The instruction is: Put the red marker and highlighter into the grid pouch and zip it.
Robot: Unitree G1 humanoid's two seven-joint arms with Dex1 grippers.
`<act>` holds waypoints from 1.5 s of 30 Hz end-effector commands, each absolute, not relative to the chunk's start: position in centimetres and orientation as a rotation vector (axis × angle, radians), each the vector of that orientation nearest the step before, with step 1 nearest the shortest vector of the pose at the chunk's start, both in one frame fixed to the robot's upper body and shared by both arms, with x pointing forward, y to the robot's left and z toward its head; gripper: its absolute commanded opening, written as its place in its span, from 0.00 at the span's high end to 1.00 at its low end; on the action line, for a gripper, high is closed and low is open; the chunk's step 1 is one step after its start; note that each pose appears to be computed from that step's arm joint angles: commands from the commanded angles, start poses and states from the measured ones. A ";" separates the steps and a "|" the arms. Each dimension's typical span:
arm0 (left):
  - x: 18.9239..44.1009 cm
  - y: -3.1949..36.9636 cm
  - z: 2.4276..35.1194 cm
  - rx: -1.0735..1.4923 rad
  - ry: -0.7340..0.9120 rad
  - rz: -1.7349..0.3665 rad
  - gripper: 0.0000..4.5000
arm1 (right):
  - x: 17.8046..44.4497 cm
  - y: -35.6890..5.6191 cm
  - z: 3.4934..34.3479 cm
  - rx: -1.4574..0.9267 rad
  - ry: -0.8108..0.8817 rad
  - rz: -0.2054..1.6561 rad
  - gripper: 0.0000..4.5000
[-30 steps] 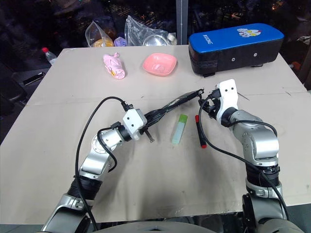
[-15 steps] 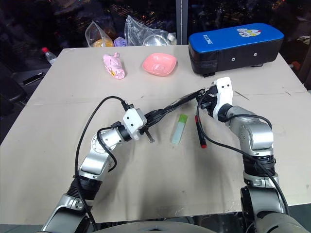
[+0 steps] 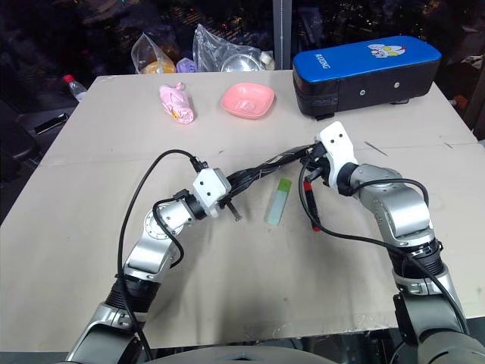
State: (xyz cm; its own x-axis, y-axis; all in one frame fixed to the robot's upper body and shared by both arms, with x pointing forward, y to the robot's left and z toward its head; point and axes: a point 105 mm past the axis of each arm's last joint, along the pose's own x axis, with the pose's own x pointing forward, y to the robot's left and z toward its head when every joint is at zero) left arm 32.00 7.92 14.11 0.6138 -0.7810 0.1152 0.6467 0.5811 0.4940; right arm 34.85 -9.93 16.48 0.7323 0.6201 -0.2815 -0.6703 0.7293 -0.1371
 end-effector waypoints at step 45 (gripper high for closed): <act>32.4 6.2 15.6 0.411 -0.416 -0.819 1.00 | 29.5 -1.7 19.9 -0.574 0.084 1.129 0.73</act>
State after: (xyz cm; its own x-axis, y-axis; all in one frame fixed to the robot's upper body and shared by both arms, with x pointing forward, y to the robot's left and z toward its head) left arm 32.67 7.18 15.02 0.6431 -0.7449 0.1774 0.5967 0.6327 0.4936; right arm 30.67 -2.11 17.97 0.4713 0.7783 -0.4149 -0.8716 0.3391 -0.3539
